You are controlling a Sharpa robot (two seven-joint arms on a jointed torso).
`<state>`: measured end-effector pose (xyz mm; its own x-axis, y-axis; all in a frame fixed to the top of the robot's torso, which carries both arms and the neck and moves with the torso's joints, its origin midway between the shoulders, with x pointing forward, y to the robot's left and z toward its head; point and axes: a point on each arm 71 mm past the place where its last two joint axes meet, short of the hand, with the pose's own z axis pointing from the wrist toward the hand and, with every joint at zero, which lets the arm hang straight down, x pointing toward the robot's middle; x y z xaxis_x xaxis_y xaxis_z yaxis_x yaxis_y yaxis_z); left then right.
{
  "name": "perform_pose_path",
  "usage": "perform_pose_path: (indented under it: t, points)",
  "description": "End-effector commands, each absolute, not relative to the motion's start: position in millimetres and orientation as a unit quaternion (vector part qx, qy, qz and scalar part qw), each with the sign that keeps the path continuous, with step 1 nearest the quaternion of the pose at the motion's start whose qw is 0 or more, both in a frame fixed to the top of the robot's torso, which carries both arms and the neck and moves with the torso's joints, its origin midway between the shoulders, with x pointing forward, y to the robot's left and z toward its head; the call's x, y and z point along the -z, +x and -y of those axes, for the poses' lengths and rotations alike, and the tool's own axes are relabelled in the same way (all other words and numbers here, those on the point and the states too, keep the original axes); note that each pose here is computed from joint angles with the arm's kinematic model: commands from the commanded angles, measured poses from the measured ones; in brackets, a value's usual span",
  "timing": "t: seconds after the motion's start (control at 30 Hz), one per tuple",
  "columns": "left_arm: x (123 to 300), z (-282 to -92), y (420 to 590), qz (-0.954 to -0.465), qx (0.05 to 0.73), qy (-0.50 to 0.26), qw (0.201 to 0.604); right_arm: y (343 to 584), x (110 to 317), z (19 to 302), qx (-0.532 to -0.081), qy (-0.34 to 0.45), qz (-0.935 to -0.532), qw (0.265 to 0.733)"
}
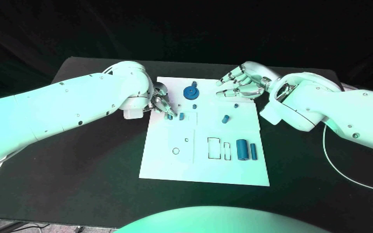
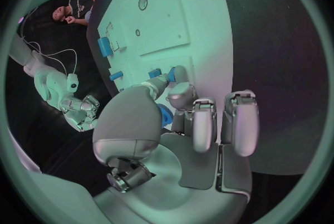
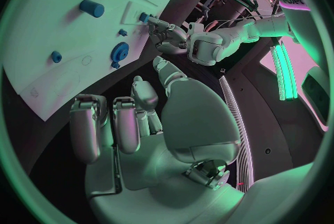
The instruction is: Assemble the parts on the task board
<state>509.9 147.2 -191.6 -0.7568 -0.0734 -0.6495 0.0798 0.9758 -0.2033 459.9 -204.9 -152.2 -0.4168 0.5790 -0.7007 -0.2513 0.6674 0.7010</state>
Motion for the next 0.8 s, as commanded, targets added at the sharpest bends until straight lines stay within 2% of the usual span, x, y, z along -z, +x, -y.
perform_pose_path:
  t: [0.03,0.8]
  points:
    - [195.6,-148.0,508.2,-0.936,0.1,0.002,0.338,458.9,152.4,203.6,-0.396,0.104,-0.745,0.526]
    - [192.2,-156.8,512.5,-0.926,0.101,-0.027,0.362,458.9,152.3,204.3,-0.397,0.104,-0.745,0.526]
